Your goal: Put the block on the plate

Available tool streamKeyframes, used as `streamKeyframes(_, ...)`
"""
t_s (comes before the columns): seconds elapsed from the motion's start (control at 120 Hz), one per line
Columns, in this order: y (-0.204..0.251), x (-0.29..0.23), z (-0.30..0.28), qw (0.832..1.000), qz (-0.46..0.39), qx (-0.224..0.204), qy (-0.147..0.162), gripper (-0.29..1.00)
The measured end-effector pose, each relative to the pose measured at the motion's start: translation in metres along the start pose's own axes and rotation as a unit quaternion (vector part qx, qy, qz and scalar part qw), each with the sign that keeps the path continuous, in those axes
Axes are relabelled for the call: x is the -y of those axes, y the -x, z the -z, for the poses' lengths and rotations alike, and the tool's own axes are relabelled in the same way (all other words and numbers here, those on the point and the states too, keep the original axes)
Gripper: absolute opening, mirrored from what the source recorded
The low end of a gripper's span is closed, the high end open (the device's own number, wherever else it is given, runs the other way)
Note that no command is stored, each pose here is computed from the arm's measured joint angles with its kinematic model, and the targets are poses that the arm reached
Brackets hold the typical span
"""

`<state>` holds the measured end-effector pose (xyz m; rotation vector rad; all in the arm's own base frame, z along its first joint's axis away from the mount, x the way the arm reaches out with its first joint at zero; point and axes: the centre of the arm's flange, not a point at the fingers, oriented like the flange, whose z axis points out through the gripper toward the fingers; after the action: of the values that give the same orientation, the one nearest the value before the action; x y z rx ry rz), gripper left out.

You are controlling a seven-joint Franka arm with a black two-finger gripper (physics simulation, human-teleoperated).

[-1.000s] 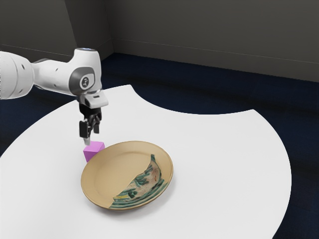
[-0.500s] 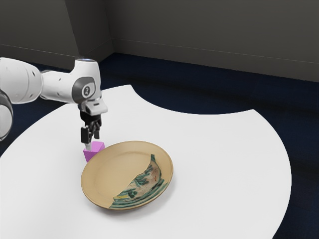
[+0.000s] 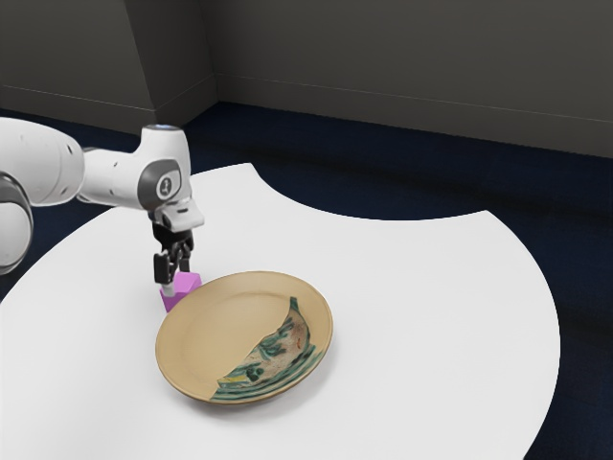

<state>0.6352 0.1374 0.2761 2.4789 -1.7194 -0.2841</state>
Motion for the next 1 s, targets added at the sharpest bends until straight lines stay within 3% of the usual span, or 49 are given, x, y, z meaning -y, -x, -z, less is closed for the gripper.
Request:
streamKeyframes(0.392, 0.001, 0.003, -0.014, 1.0, -0.007, -0.001, 0.008, 0.69)
streamKeyframes(0.642, 0.004, 0.003, -0.015, 1.0, -0.002, -0.008, 0.009, 0.52)
streamKeyframes(1.0, 0.005, 0.004, -0.01, 1.0, -0.001, -0.01, 0.0, 0.41)
